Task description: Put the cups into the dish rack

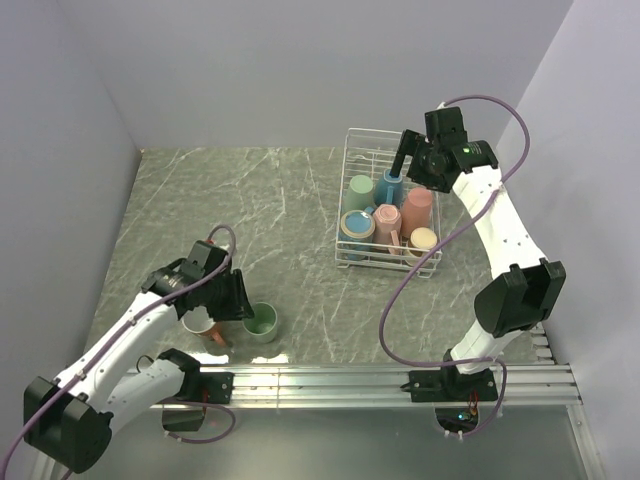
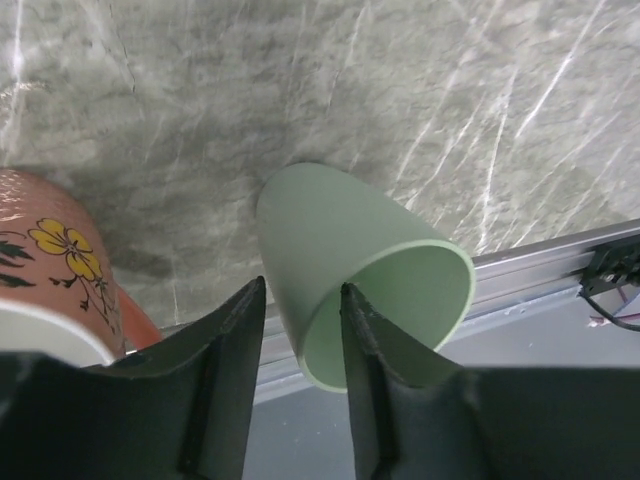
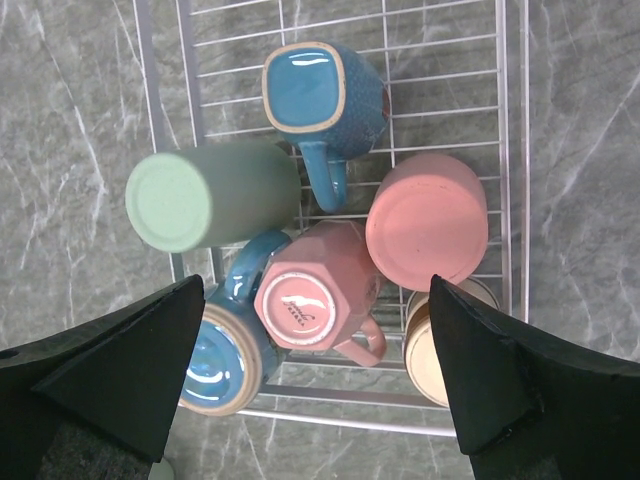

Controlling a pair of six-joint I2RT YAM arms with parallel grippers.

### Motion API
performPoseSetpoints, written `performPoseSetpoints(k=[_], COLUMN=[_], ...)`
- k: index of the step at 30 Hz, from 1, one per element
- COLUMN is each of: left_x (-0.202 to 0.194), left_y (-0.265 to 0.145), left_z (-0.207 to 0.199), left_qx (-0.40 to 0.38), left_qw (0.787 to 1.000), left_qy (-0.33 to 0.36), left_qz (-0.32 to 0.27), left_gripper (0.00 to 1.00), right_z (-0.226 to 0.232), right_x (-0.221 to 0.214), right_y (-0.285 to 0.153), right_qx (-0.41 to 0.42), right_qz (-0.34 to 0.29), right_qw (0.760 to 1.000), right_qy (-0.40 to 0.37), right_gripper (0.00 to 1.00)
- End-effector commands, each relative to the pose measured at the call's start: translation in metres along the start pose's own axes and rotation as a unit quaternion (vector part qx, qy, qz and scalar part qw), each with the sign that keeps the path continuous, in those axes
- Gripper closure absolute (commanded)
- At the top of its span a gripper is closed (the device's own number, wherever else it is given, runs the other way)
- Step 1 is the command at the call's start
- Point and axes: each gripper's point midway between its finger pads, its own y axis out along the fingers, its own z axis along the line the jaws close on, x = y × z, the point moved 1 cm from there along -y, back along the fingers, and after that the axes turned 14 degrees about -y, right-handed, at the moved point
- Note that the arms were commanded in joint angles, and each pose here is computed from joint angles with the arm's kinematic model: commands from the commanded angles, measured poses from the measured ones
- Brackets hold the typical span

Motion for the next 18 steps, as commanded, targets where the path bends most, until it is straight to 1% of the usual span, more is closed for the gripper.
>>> performPoseSetpoints(k=[1,2,3,5,6,9,12,13,15,16,18], left_x=[-0.001,-0.002,-0.002,-0.004,-0.005,0.0,0.019,0.032,0.047,0.061,0.077], left_y=[0.004,0.005,0.007,0.01,0.011,0.007,-0.007,-0.017,-0.021,-0.033,-0.033], left_z=[-0.004,-0.003,-0.004,-0.003,-0.002,-0.01,-0.034,-0.05,-0.064,-0.084,-0.101], left_qx=[-0.005,-0.002,-0.001,0.004,0.005,-0.006,-0.029,-0.045,-0.045,-0.065,-0.07], left_qw=[1.0,1.0,1.0,1.0,0.999,1.0,1.0,0.999,0.998,0.996,0.994], left_qy=[-0.005,-0.006,-0.005,-0.006,-0.005,-0.002,0.009,0.019,0.033,0.044,0.062], left_qz=[0.01,0.014,0.019,0.029,0.031,0.025,-0.003,-0.022,-0.034,-0.052,-0.055], left_gripper=[0.62,0.66,0.74,0.85,0.99,1.0,1.0,1.0,1.0,1.0,1.0], right_z=[-0.002,-0.001,-0.002,-0.002,-0.003,-0.005,-0.007,-0.007,-0.005,-0.002,-0.001], right_x=[0.018,0.018,0.017,0.015,0.014,0.013,0.018,0.021,0.031,0.034,0.047], right_y=[-0.022,-0.023,-0.023,-0.023,-0.023,-0.025,-0.033,-0.037,-0.048,-0.051,-0.067], right_qx=[0.001,0.001,0.001,-0.001,-0.002,-0.006,-0.009,-0.009,-0.003,0.006,0.013], right_qz=[-0.046,-0.048,-0.048,-0.047,-0.045,-0.047,-0.057,-0.062,-0.077,-0.082,-0.107], right_qw=[0.999,0.999,0.999,0.999,0.999,0.999,0.998,0.998,0.997,0.997,0.994], right_qy=[0.005,0.005,0.006,0.005,0.005,0.005,0.003,0.002,0.0,-0.003,0.0], right_gripper=[0.0,0.0,0.0,0.0,0.0,0.0,0.0,0.0,0.0,0.0,0.0])
